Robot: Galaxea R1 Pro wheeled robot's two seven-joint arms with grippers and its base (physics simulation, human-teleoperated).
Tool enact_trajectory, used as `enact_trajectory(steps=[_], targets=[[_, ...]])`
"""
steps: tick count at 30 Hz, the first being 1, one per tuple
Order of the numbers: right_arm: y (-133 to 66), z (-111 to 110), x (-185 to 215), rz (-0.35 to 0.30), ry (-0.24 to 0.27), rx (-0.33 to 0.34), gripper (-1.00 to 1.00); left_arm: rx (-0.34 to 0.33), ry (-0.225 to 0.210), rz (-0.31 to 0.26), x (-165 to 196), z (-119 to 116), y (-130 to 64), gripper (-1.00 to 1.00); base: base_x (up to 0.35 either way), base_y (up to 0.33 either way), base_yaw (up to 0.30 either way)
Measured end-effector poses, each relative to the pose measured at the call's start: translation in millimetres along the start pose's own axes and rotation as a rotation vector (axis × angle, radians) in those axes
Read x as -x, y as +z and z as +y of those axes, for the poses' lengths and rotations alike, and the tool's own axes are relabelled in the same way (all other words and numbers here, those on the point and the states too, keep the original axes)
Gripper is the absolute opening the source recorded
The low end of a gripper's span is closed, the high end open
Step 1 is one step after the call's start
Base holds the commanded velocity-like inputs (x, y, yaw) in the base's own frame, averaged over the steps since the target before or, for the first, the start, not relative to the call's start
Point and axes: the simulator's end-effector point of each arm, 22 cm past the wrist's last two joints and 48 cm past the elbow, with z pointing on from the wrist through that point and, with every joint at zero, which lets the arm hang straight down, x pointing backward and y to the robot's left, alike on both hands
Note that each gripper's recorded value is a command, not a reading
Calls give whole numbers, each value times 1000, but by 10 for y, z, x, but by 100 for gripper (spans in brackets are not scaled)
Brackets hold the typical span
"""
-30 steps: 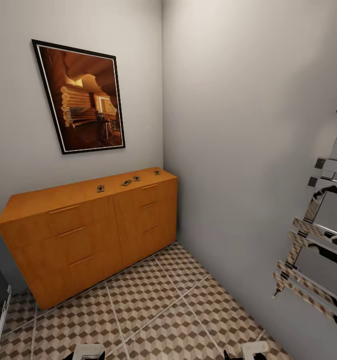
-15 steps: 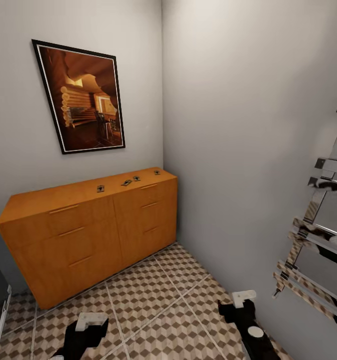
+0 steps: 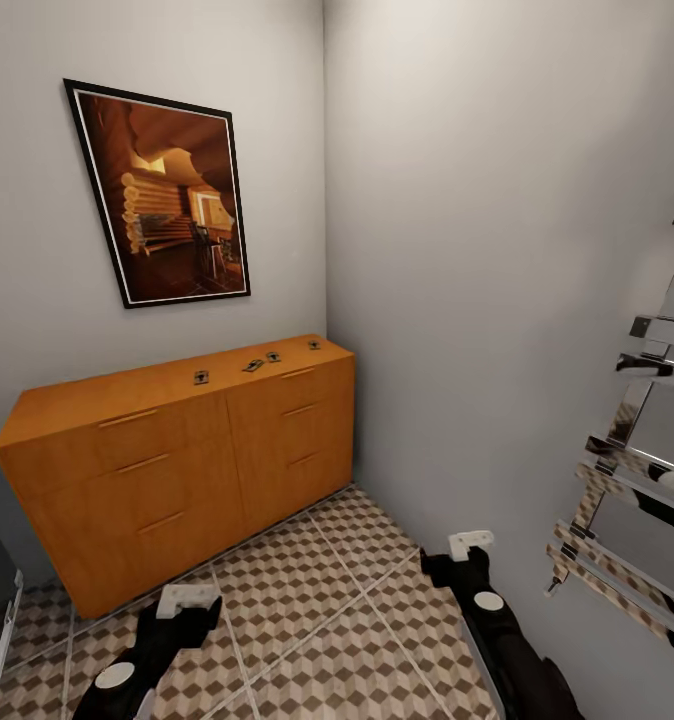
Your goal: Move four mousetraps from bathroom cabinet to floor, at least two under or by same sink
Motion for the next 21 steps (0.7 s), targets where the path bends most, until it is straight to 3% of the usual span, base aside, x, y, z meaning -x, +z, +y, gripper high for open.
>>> enact_trajectory(steps=[10, 21], targets=[[-7, 102, 249, -50, -3, 36, 100, -9, 3, -13, 79, -23, 13, 100, 0, 0, 0], [-68, 279, 486, -100, -18, 138, 100, -18, 7, -60, 283, -65, -33, 100, 0, 0, 0]])
